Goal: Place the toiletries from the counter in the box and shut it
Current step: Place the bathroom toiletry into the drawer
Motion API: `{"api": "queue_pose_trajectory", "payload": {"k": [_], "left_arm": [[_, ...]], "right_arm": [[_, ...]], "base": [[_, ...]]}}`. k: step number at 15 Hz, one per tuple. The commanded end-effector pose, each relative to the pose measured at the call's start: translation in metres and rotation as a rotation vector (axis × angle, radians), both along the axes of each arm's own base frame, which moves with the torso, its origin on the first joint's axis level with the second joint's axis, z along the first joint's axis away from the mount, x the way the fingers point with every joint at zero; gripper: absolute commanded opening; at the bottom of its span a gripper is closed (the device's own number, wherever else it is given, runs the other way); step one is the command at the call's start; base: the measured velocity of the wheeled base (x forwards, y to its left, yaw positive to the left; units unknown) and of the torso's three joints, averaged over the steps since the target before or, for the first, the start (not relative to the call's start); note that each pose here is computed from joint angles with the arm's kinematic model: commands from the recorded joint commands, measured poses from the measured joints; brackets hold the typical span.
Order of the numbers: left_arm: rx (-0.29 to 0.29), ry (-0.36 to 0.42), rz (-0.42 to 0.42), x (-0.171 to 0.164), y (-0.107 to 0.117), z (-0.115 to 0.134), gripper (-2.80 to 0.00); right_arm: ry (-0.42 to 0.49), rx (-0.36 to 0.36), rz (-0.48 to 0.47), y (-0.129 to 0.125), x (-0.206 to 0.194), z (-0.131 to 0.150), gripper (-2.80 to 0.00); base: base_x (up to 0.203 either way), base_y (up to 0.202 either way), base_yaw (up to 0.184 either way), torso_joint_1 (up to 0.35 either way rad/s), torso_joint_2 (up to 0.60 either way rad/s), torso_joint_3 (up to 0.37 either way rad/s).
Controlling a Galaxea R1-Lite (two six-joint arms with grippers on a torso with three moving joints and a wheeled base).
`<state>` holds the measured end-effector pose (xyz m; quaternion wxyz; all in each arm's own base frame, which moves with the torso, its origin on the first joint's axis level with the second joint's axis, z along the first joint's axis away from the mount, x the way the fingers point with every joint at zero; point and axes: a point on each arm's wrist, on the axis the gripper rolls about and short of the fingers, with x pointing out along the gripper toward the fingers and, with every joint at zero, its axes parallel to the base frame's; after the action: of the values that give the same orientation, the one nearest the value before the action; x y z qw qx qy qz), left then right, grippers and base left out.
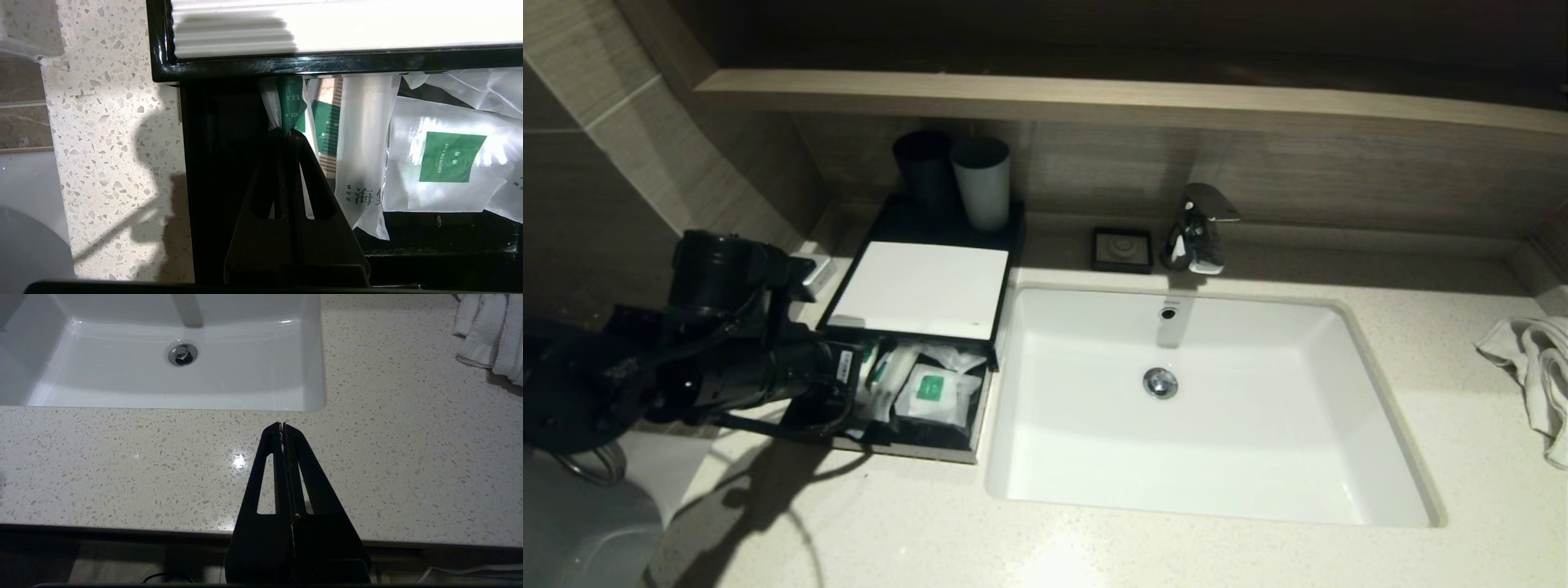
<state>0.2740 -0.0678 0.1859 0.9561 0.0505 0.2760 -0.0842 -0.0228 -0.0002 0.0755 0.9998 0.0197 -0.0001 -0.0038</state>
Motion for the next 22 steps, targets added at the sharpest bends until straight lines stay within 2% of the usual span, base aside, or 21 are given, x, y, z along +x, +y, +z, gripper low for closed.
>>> {"api": "queue_pose_trajectory", "payload": {"k": [1, 6, 12, 13, 14, 19, 22], "left_arm": [[-0.003, -0.018, 0.0, -0.003, 0.001, 0.005, 0.0], [-0.015, -0.061, -0.003, -0.014, 0.003, 0.018, 0.0], [-0.034, -0.102, -0.017, -0.042, 0.008, 0.038, 0.0], [-0.035, -0.098, -0.021, -0.05, 0.009, 0.042, -2.06], [-0.035, -0.093, -0.024, -0.058, 0.011, 0.045, -2.8], [-0.028, -0.044, -0.038, -0.098, 0.019, 0.052, -2.8], [-0.031, -0.004, -0.032, -0.112, 0.023, 0.044, -2.8]], "right_arm": [[0.002, 0.001, 0.0, 0.0, 0.0, 0.0, -2.8], [0.002, 0.001, 0.0, 0.0, 0.0, 0.0, -2.8], [0.002, 0.001, 0.0, 0.0, 0.0, 0.0, -2.8], [0.002, 0.001, 0.0, 0.0, 0.0, 0.0, -2.8], [0.002, 0.001, 0.0, 0.0, 0.0, 0.0, -2.8], [0.002, 0.001, 0.0, 0.0, 0.0, 0.0, -2.8], [0.002, 0.001, 0.0, 0.0, 0.0, 0.0, -2.8]], "base": [[0.0, 0.0, 0.0, 0.0, 0.0, 0.0], [0.0, 0.0, 0.0, 0.0, 0.0, 0.0], [0.0, 0.0, 0.0, 0.0, 0.0, 0.0], [0.0, 0.0, 0.0, 0.0, 0.0, 0.0], [0.0, 0.0, 0.0, 0.0, 0.0, 0.0], [0.0, 0.0, 0.0, 0.0, 0.0, 0.0], [0.0, 0.0, 0.0, 0.0, 0.0, 0.0]]}}
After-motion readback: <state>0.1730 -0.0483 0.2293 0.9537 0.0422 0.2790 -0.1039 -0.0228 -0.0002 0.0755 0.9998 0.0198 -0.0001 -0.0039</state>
